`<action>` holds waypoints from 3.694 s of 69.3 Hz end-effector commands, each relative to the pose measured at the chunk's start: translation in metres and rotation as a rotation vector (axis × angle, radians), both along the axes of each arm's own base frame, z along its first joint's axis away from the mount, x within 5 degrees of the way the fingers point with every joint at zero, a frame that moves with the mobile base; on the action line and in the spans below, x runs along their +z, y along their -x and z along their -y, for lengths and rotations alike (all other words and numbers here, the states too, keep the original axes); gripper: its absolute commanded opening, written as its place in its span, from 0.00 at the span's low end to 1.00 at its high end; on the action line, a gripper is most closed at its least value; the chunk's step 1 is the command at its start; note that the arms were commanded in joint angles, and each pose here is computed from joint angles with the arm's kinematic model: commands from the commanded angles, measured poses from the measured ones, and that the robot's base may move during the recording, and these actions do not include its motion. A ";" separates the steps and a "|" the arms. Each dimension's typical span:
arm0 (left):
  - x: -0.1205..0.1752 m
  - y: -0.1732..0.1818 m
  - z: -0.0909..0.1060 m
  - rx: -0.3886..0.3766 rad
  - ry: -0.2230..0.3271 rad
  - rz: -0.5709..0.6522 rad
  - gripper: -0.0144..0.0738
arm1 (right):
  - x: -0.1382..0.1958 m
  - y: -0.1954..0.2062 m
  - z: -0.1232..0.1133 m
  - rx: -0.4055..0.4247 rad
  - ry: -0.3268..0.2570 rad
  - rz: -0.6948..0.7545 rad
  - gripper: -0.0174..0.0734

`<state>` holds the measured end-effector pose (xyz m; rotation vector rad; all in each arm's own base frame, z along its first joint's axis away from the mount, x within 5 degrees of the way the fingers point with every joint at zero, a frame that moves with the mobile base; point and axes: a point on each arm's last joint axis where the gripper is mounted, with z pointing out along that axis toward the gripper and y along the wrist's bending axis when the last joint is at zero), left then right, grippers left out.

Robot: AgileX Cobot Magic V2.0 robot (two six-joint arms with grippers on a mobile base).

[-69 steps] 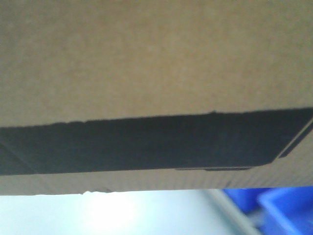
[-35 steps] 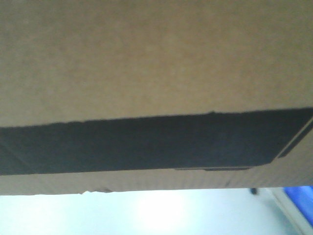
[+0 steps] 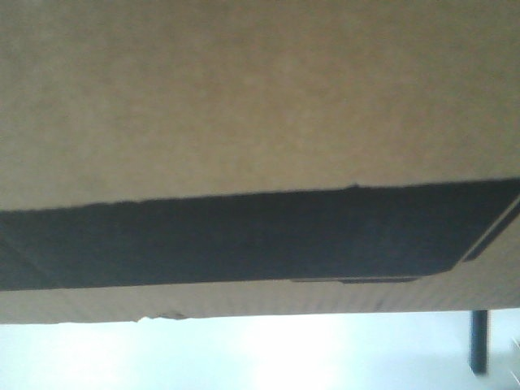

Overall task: Grab box from left shelf to table start
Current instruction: 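Carry the box with both grippers while the base turns toward the table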

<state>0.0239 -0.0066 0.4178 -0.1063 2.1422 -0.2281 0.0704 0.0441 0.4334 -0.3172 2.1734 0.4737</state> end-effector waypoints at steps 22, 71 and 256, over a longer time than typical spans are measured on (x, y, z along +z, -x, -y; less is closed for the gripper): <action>0.018 0.003 0.013 -0.166 0.041 0.132 0.06 | 0.022 -0.003 0.000 0.011 -0.055 0.196 0.26; 0.018 0.003 0.013 -0.166 0.041 0.132 0.06 | 0.022 -0.003 0.000 0.011 -0.055 0.195 0.26; 0.018 0.003 0.013 -0.164 0.038 0.131 0.06 | 0.022 -0.003 0.000 0.010 -0.053 0.195 0.26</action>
